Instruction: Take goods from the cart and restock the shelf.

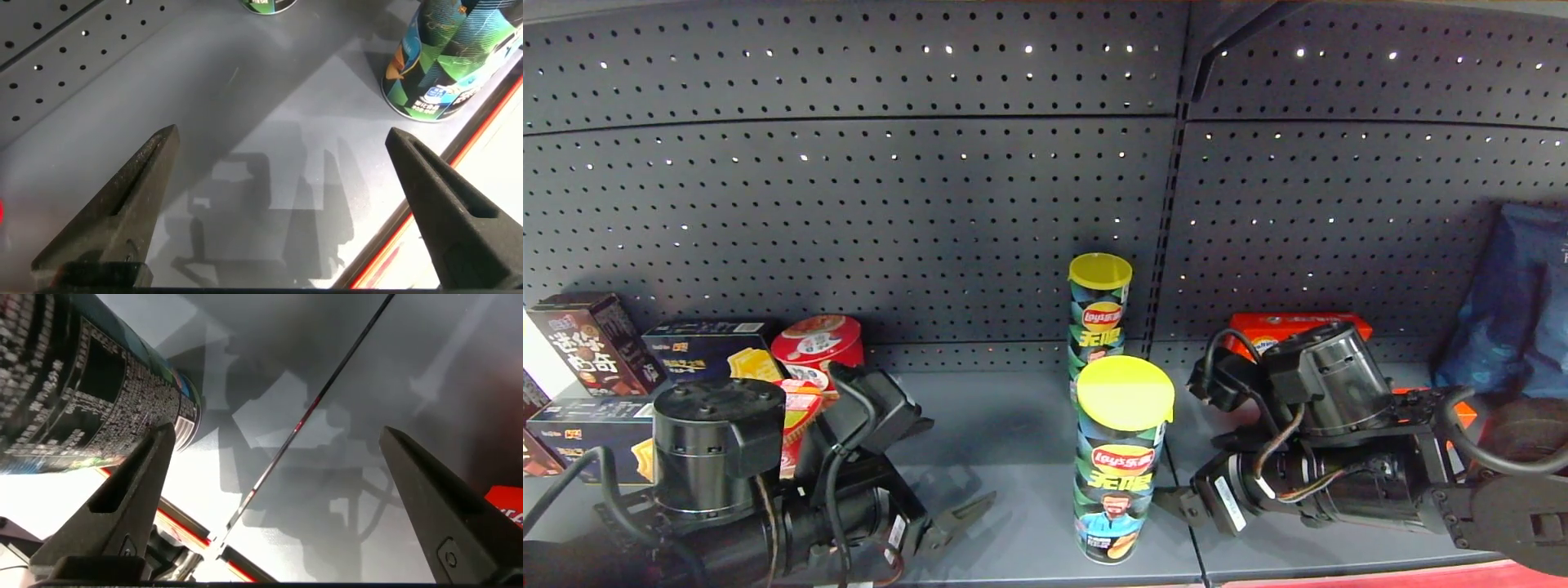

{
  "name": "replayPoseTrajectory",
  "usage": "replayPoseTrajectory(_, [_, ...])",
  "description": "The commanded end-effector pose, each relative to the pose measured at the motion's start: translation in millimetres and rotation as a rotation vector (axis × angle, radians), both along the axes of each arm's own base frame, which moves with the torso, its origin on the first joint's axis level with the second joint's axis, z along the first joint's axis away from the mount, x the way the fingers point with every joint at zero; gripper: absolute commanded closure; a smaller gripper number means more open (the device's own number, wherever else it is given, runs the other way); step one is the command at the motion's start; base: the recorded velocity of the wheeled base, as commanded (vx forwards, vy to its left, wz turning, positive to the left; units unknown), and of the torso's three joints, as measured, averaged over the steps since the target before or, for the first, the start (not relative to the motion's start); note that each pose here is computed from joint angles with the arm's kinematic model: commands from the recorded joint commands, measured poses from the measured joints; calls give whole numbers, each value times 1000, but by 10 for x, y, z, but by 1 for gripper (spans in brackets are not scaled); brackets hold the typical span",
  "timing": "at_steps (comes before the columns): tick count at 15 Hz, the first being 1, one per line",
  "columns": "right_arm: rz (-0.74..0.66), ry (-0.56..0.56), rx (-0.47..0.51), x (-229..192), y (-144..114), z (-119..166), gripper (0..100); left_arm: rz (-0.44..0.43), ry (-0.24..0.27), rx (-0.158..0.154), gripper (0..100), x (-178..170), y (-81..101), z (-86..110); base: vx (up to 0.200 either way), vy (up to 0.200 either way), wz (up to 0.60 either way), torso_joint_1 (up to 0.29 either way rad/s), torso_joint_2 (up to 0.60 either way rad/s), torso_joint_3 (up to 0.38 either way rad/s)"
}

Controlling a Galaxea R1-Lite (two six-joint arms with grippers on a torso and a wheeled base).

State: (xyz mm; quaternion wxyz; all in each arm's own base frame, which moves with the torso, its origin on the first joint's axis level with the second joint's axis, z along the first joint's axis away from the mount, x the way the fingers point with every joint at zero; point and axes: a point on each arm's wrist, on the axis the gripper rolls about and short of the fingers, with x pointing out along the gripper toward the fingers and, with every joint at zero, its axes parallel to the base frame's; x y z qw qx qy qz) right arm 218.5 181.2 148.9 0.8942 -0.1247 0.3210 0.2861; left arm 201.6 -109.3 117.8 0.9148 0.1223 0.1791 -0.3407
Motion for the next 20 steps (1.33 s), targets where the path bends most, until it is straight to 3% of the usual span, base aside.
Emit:
replayPoseTrajectory(1, [2, 0, 2, -1, 3, 2, 0, 1, -2, -1, 0, 5, 0, 5, 0, 0, 0, 0, 0, 0])
replayPoseTrajectory(14, [-6, -7, 22, -73, -47, 60, 0, 9, -4, -2, 0, -65, 55, 11, 0, 0, 0, 0, 0, 0])
replayPoseTrajectory(16, [-12, -58, 64, -127, -104, 244, 0, 10, -26, -13, 0, -52, 49, 64, 0, 0, 0, 0, 0, 0])
replayPoseTrajectory(20, [-92, -178, 171, -265, -397, 662, 0, 38, -139, -50, 0, -18, 37, 336, 0, 0, 0, 0, 0, 0])
